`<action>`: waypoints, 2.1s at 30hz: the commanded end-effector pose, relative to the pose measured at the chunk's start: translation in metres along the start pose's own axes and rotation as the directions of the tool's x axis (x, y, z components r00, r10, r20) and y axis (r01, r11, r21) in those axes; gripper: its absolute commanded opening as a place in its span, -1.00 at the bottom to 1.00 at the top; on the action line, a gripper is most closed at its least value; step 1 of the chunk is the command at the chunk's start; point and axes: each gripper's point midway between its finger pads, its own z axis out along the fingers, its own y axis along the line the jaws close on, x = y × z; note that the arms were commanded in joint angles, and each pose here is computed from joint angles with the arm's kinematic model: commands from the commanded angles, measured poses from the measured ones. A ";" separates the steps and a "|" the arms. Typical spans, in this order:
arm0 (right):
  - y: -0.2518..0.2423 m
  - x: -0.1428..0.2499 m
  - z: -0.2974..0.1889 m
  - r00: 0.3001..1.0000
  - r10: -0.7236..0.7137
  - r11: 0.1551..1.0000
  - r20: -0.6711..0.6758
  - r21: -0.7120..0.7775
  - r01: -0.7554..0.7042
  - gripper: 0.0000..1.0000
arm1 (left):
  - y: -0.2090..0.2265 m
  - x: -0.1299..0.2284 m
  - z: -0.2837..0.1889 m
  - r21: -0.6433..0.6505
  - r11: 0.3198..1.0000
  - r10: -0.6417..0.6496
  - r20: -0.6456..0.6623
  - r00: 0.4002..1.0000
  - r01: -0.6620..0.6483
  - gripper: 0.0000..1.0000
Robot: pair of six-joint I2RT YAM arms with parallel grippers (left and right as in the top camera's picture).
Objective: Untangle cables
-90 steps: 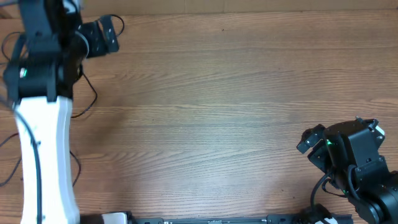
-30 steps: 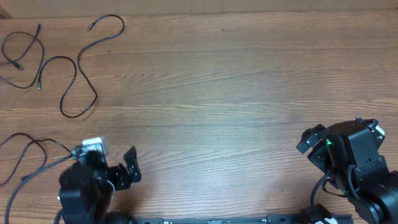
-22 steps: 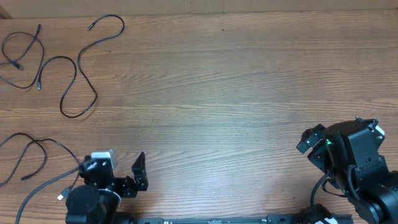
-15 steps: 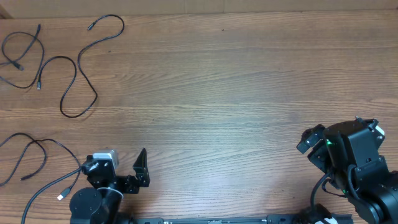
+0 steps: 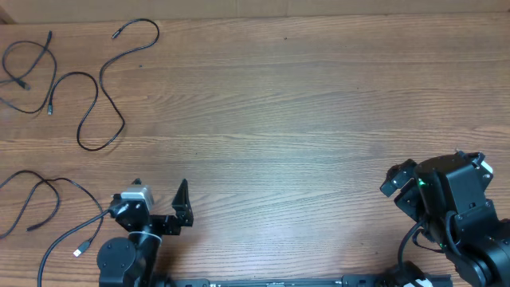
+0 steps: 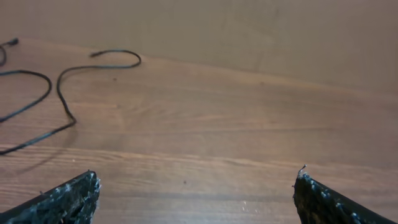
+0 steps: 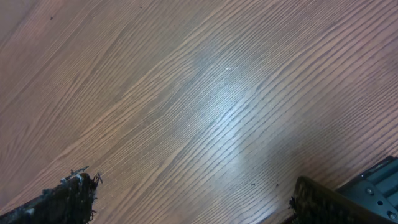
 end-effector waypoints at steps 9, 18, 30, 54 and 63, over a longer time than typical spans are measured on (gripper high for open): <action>0.001 -0.005 -0.005 1.000 0.012 1.000 0.021 -0.013 -0.012 1.00 | 0.008 -0.001 0.018 -0.006 1.000 0.008 0.107 0.994 -0.008 0.99; 0.001 -0.005 -0.005 1.000 0.012 1.000 0.021 -0.013 -0.012 1.00 | 0.015 0.025 0.035 -0.008 1.000 0.019 0.107 0.994 -0.018 0.99; 0.001 -0.005 -0.005 1.000 0.012 1.000 0.021 -0.013 -0.012 1.00 | 0.016 0.025 0.040 -0.037 0.973 0.231 0.148 0.962 -0.228 0.99; 0.001 -0.005 -0.005 1.000 0.012 1.000 0.021 -0.013 -0.012 1.00 | 0.020 0.025 0.039 -0.053 0.978 0.205 0.145 0.968 -0.199 0.99; 0.001 -0.005 -0.005 1.000 0.012 1.000 0.021 -0.013 -0.012 1.00 | 0.022 0.025 0.039 -0.060 0.978 0.205 0.143 0.968 -0.198 0.99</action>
